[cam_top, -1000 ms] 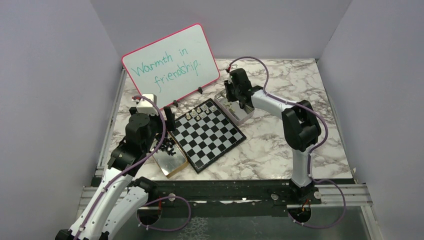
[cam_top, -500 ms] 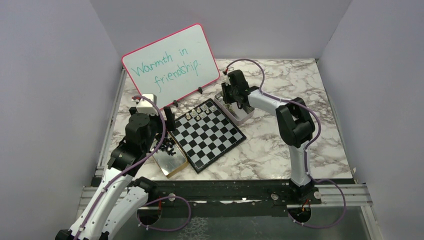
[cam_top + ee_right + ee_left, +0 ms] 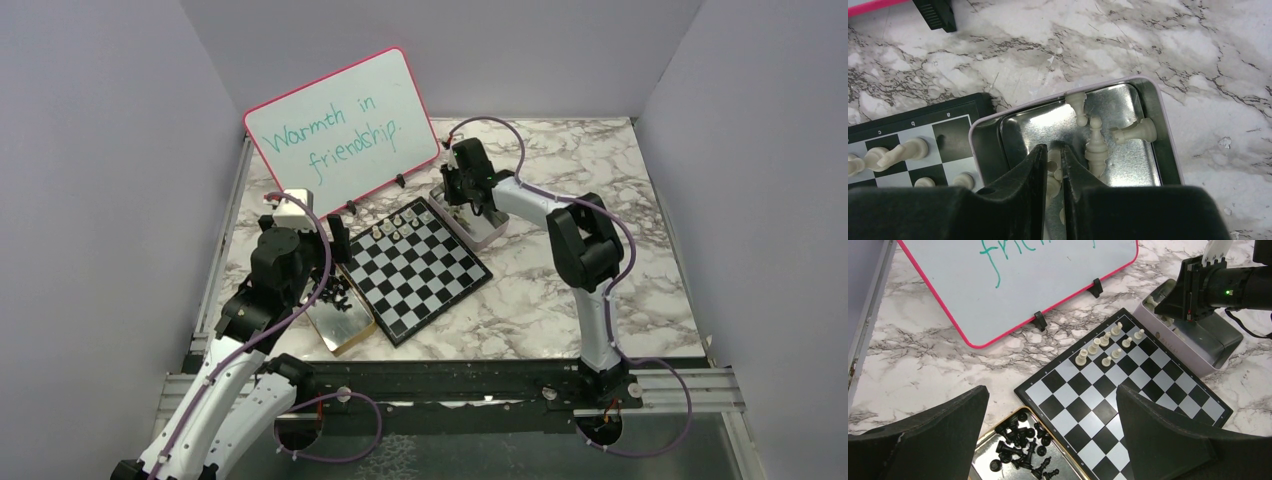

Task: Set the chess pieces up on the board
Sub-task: Pick up the chess piece from the storage box.

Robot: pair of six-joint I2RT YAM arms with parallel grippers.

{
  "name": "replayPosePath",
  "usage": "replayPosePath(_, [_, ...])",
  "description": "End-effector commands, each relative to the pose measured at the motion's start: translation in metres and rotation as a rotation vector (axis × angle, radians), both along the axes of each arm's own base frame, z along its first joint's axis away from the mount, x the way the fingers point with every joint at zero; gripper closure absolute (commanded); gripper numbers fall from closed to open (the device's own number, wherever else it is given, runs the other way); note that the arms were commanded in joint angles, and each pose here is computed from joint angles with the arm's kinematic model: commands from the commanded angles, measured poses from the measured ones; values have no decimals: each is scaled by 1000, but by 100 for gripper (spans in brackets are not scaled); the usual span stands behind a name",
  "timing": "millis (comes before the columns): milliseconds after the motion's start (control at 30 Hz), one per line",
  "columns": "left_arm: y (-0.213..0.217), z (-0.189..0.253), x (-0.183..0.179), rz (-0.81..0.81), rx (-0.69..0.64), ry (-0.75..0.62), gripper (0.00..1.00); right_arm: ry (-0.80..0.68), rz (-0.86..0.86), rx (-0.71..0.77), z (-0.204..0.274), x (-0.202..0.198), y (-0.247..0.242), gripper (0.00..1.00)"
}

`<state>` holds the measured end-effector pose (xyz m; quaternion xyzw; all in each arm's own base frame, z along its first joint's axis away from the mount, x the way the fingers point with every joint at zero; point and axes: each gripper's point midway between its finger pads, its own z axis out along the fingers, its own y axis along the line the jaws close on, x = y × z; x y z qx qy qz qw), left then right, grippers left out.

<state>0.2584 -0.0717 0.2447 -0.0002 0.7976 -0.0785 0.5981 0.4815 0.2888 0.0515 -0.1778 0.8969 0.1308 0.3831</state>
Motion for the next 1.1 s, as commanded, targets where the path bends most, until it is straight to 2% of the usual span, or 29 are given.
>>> replayPosePath(0, [-1, 6, 1, -8, -4, -31, 1, -19, 18, 13, 13, 3, 7, 82])
replayPosePath(133, [-1, 7, 1, -9, -4, -34, 1, -51, -15, 3, 26, 4, -1, 83])
replayPosePath(267, [-2, 7, 1, -11, -6, -33, 1, -37, -4, 19, 25, 0, 2, 71])
replayPosePath(333, [-1, 6, 1, -10, -5, -31, 1, -27, -3, 27, 22, -1, 3, 69])
replayPosePath(767, [-2, 5, 2, -11, -2, -24, 1, 41, 10, 22, -3, -12, 4, 69])
replayPosePath(933, [-2, 5, 2, -11, -2, -26, 1, 24, 4, 18, 2, -11, 2, 82])
replayPosePath(1067, [-2, 5, 2, -12, -1, -25, 1, -8, -10, 6, 14, -6, -1, 87])
